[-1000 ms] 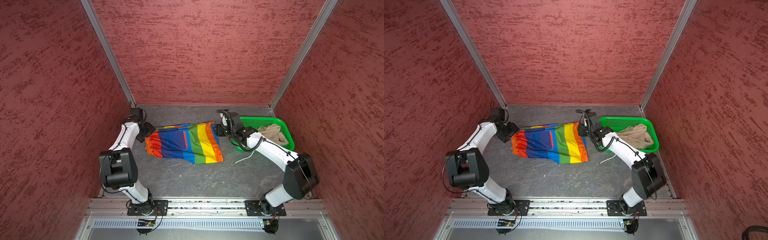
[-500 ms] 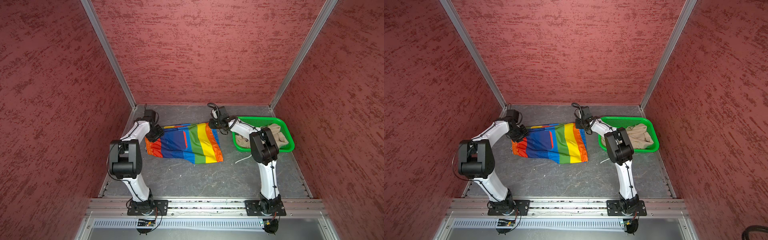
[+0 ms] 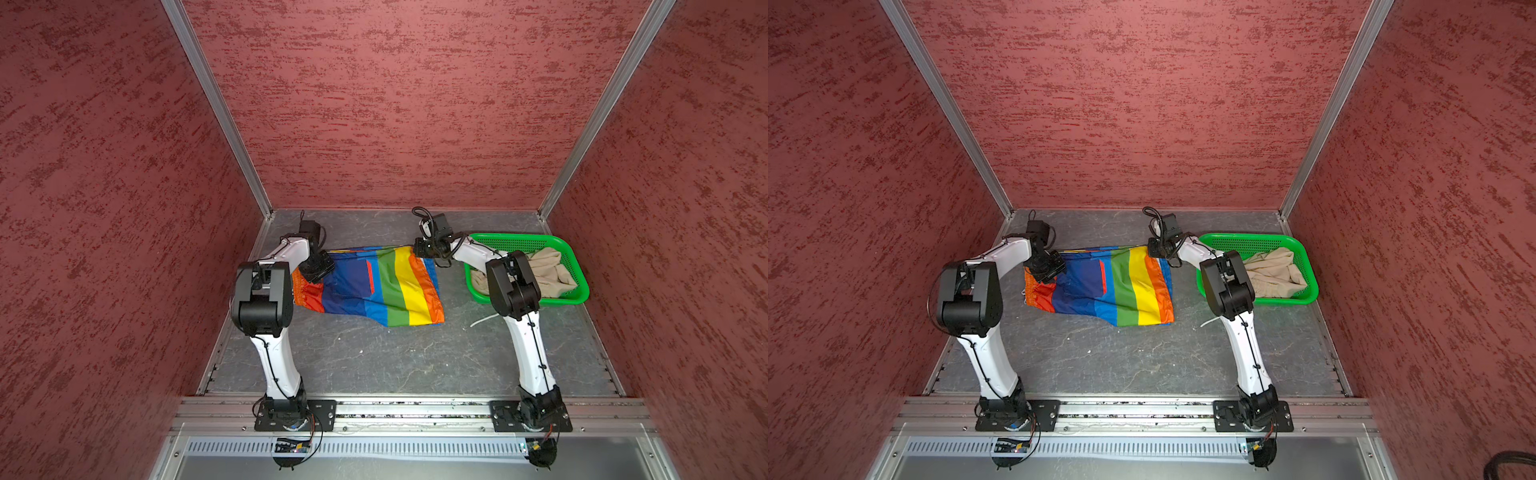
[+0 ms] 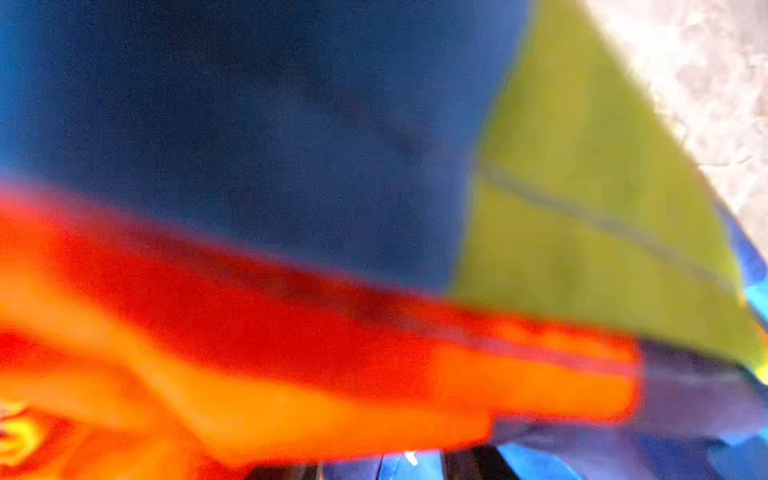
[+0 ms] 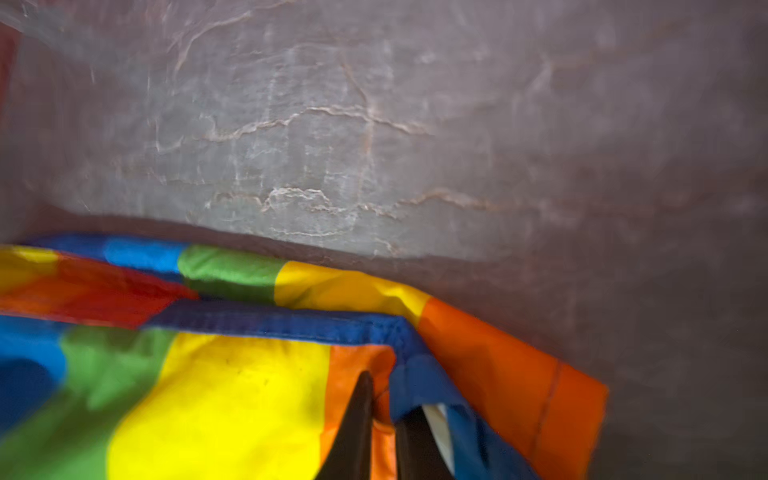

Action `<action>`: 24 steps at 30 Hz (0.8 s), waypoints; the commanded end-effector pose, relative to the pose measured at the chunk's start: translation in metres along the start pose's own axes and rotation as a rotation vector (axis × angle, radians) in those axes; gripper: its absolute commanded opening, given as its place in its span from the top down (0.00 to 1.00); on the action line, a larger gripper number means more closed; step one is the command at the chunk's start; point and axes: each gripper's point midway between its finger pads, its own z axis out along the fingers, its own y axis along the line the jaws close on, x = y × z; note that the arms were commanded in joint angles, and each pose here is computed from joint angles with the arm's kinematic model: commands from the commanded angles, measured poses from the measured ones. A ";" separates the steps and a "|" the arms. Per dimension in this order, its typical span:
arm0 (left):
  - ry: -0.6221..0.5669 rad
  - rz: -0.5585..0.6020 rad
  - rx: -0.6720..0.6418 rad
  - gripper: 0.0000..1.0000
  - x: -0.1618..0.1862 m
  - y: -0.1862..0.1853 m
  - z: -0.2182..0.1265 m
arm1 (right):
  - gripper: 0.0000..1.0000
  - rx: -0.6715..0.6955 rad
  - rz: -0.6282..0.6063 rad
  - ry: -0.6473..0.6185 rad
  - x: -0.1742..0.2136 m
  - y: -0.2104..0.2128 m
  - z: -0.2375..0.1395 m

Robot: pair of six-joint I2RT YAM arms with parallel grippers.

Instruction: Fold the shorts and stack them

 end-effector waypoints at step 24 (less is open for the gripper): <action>0.024 0.009 0.031 0.45 -0.004 -0.014 0.026 | 0.90 0.358 -0.001 -0.109 -0.021 -0.082 -0.048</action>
